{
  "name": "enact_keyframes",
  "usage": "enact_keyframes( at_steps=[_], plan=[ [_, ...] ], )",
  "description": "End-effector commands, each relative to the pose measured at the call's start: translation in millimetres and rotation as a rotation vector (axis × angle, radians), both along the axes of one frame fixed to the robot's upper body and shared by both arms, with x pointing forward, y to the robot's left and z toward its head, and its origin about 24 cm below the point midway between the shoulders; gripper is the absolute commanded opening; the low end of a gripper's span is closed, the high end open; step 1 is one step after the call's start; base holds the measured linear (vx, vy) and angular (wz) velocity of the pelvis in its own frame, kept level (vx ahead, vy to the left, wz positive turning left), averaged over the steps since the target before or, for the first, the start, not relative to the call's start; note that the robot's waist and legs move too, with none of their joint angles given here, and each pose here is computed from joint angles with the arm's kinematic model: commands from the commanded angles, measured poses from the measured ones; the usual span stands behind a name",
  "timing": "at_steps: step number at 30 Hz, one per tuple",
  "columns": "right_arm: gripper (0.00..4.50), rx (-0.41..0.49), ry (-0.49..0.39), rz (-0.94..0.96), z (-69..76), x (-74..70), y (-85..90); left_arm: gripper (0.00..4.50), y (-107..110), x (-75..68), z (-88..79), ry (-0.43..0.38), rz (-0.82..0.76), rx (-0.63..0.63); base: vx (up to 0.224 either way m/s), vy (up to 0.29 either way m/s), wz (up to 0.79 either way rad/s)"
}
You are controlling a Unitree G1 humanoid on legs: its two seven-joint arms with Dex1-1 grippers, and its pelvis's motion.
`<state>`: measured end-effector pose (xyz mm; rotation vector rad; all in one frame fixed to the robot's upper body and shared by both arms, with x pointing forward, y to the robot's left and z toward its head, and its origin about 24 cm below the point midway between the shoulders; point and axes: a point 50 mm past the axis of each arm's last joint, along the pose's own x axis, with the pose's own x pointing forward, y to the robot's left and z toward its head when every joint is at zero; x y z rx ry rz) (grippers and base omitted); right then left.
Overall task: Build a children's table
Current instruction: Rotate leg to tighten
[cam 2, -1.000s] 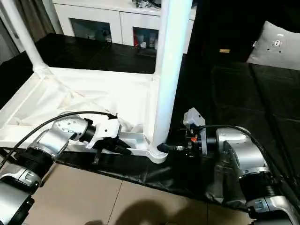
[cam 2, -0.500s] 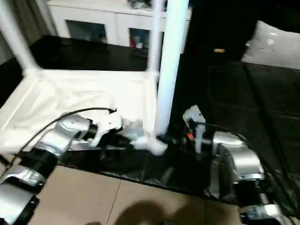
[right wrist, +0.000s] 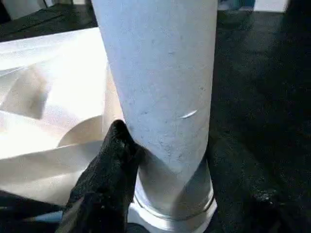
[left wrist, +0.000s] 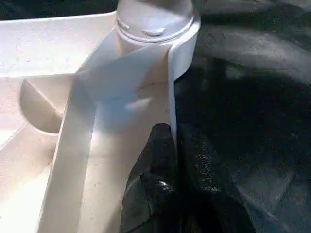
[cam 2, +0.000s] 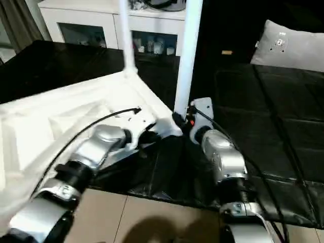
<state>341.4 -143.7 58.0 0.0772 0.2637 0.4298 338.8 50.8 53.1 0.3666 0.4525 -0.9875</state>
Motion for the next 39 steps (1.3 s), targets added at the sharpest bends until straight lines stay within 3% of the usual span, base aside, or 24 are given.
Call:
enact_keyframes(
  at_steps=[1,4,6,11,20,24,28,32,35,36,39],
  plan=[
    [2.57,0.019,-0.001,0.033,-0.5,0.1,5.0,0.0,-27.4,-15.1,-4.6,0.034,-0.125,-0.054,0.0,0.0,0.0],
    [2.75,0.032,-0.028,0.088,2.3,-3.6,-1.7,0.0,-19.9,-14.0,-5.6,0.021,-0.135,-0.032,0.0,0.0,0.0],
    [2.93,0.002,-0.064,0.126,4.7,-7.4,-19.9,0.0,-7.9,-12.0,-7.3,0.012,-0.151,-0.005,0.0,0.0,0.0],
    [3.34,-0.063,-0.087,0.258,10.2,-17.4,-45.9,0.0,11.1,-12.0,-9.6,0.001,-0.226,0.045,0.0,0.0,0.0],
    [4.07,-0.114,-0.023,0.528,17.1,-36.6,-63.0,0.0,34.8,-18.5,-9.9,0.02,-0.417,0.118,0.0,0.0,0.0],
    [4.07,-0.13,0.007,0.709,20.1,-46.6,-63.9,0.0,45.1,-24.5,-7.0,0.036,-0.558,0.137,0.0,0.0,0.0],
    [3.72,-0.125,0.011,0.785,19.7,-48.5,-59.6,0.0,51.4,-30.4,-6.4,0.059,-0.671,0.167,0.0,0.0,0.0],
    [3.27,-0.102,0.03,0.841,17.5,-51.5,-54.5,0.0,52.8,-31.8,-5.6,0.065,-0.711,0.176,0.0,0.0,0.0],
    [3.2,-0.069,0.045,0.877,16.8,-54.1,-52.4,0.0,54.9,-31.1,-5.2,0.064,-0.723,0.183,0.0,0.0,0.0],
    [2.89,-0.062,0.05,0.882,16.3,-54.6,-52.3,0.0,55.2,-30.7,-4.9,0.064,-0.725,0.183,0.0,0.0,0.0],
    [2.79,-0.053,0.051,0.888,15.2,-55.3,-52.5,0.0,55.7,-30.5,-4.5,0.064,-0.729,0.181,0.0,0.0,0.0]
  ],
)
